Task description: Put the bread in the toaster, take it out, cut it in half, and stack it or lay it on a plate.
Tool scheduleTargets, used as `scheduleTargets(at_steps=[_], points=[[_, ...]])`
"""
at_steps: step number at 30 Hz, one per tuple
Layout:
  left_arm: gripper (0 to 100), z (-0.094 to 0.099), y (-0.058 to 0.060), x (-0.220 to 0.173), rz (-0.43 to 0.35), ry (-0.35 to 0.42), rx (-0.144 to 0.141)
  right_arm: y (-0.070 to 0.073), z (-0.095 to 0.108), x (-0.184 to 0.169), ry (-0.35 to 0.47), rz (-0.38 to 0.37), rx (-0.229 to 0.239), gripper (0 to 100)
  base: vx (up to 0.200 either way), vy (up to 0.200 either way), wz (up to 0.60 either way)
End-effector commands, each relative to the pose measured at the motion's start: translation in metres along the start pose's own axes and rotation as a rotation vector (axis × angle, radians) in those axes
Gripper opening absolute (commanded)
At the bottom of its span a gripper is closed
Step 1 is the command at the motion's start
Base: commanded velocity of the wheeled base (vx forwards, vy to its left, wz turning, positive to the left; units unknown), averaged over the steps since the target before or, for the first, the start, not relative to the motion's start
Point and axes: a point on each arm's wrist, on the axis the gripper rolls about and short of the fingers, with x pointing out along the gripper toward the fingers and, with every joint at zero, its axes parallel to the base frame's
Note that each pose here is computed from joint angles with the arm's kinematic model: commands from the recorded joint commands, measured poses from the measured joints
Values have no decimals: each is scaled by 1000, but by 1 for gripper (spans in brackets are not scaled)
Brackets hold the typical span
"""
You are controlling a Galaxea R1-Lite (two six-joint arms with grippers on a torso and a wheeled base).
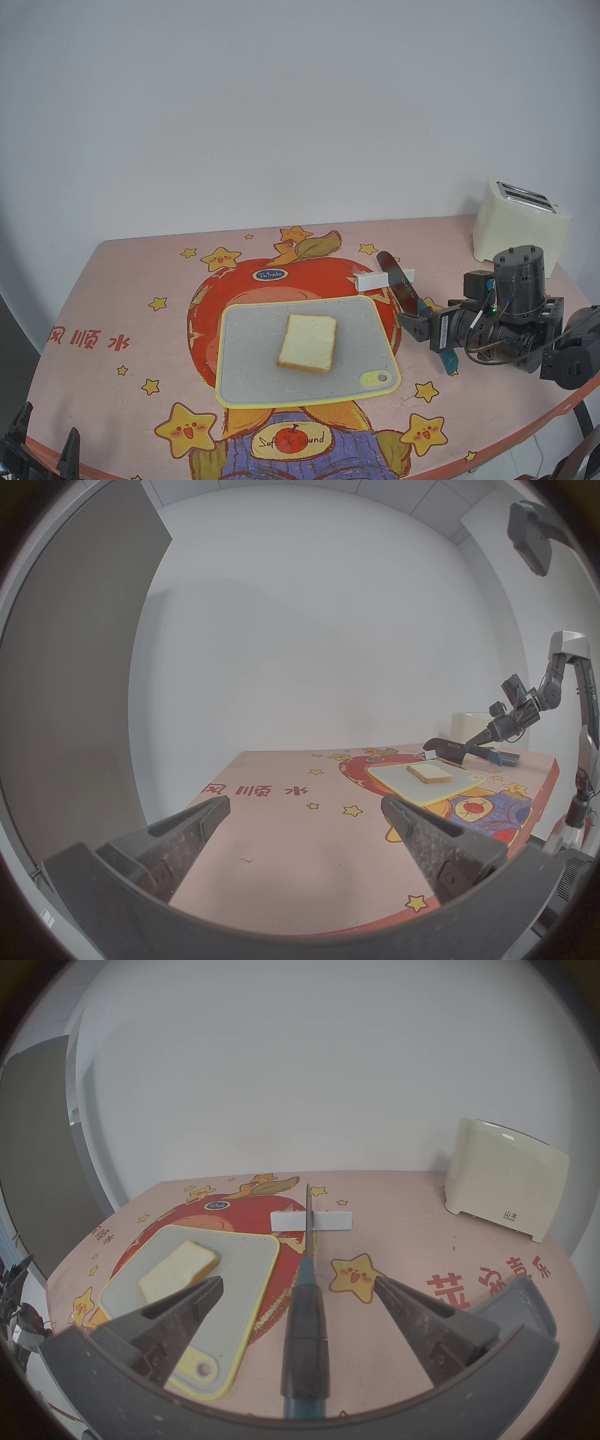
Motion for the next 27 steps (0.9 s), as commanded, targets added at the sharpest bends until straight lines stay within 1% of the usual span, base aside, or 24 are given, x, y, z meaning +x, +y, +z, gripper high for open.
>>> scheduleTargets(at_steps=[1, 6, 27], points=[[100, -5, 0, 1, 0, 7, 0, -2, -9, 14, 34, -27, -5, 100, 0, 0, 0], [100, -5, 0, 1, 0, 7, 0, -3, -11, 18, 40, -47, -8, 100, 0, 0, 0], [100, -5, 0, 1, 0, 7, 0, 0, -16, 17, 51, -52, -22, 100, 0, 0, 0]])
